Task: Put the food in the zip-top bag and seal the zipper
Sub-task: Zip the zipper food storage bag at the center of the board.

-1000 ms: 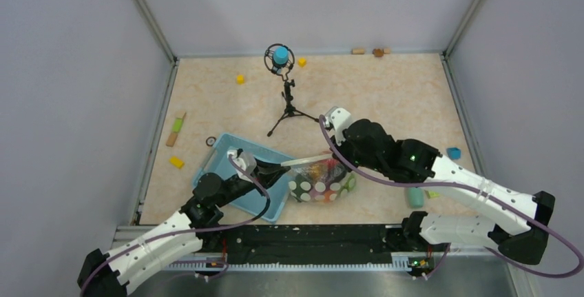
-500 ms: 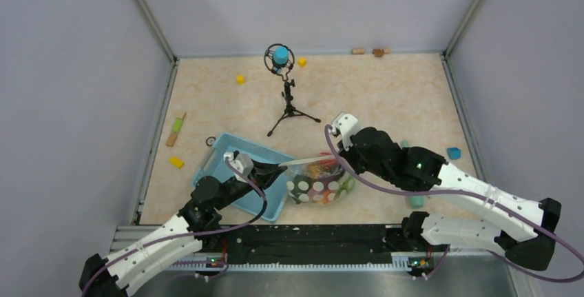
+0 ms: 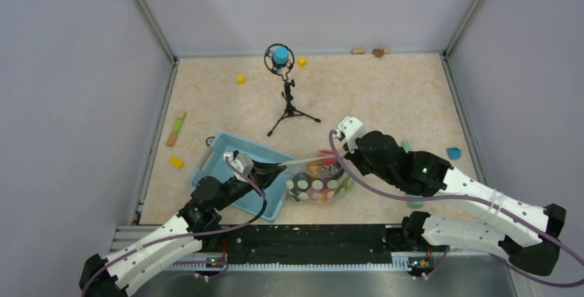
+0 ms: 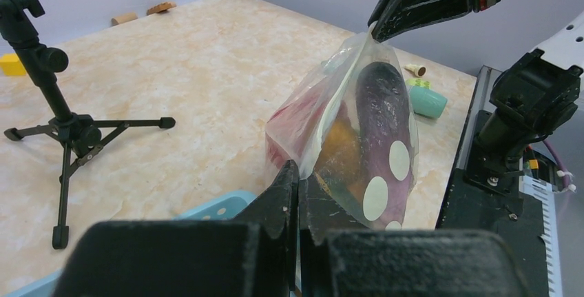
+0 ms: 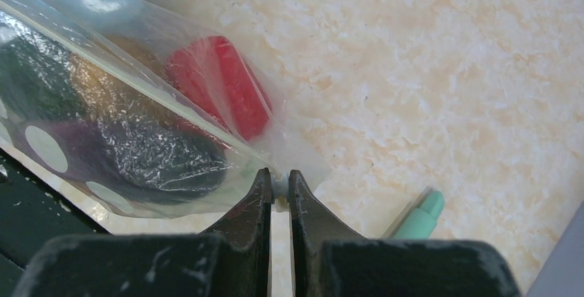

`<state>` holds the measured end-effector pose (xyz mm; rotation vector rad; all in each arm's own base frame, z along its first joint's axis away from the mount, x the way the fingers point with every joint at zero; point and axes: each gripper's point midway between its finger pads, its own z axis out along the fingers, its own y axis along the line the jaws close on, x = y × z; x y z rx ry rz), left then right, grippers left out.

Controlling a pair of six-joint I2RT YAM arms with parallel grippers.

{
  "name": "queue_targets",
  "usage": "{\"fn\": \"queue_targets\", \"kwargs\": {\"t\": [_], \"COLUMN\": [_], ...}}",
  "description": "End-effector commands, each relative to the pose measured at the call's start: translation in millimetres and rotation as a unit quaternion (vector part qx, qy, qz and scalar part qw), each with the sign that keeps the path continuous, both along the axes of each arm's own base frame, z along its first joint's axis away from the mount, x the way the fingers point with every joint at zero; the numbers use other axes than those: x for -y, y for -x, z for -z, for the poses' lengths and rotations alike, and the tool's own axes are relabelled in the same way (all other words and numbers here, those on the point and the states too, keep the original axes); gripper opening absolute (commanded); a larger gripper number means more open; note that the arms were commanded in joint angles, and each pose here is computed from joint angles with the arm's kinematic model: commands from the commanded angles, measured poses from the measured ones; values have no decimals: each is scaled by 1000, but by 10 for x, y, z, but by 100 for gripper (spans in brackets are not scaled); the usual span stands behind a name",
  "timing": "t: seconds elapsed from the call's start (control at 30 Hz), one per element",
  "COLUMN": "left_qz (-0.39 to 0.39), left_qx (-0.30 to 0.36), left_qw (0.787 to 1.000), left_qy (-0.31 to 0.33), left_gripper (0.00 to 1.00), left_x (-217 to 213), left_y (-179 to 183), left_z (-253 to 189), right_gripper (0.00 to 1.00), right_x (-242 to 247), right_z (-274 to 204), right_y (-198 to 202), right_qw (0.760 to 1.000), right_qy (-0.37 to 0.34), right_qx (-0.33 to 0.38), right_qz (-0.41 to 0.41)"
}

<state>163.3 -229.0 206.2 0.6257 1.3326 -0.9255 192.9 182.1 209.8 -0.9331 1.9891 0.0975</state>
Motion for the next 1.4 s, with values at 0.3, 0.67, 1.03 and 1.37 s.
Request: {"fn": "queue_targets", "kwargs": {"t": [0.3, 0.67, 1.03, 1.37], "left_qz": [-120, -134, -128, -102], "left_qx": [18, 16, 19, 24], "left_qw": [992, 990, 990, 993], "left_qy": [40, 47, 48, 47], "left_gripper": [0, 0, 0, 0], "left_x": [-308, -353, -340, -278], "left_y": [-321, -349, -331, -265], "left_z": [-201, -188, -204, -236], "right_gripper": [0, 0, 0, 0], "right_x": [1291, 1604, 1568, 1243], "right_z": [293, 222, 148, -195], "right_y": [-219, -316, -339, -388], "right_qw": [952, 927, 935, 965], "right_qy": [245, 276, 251, 84], "right_qx": [-5, 10, 20, 47], "right_qz": [182, 253, 251, 244]}}
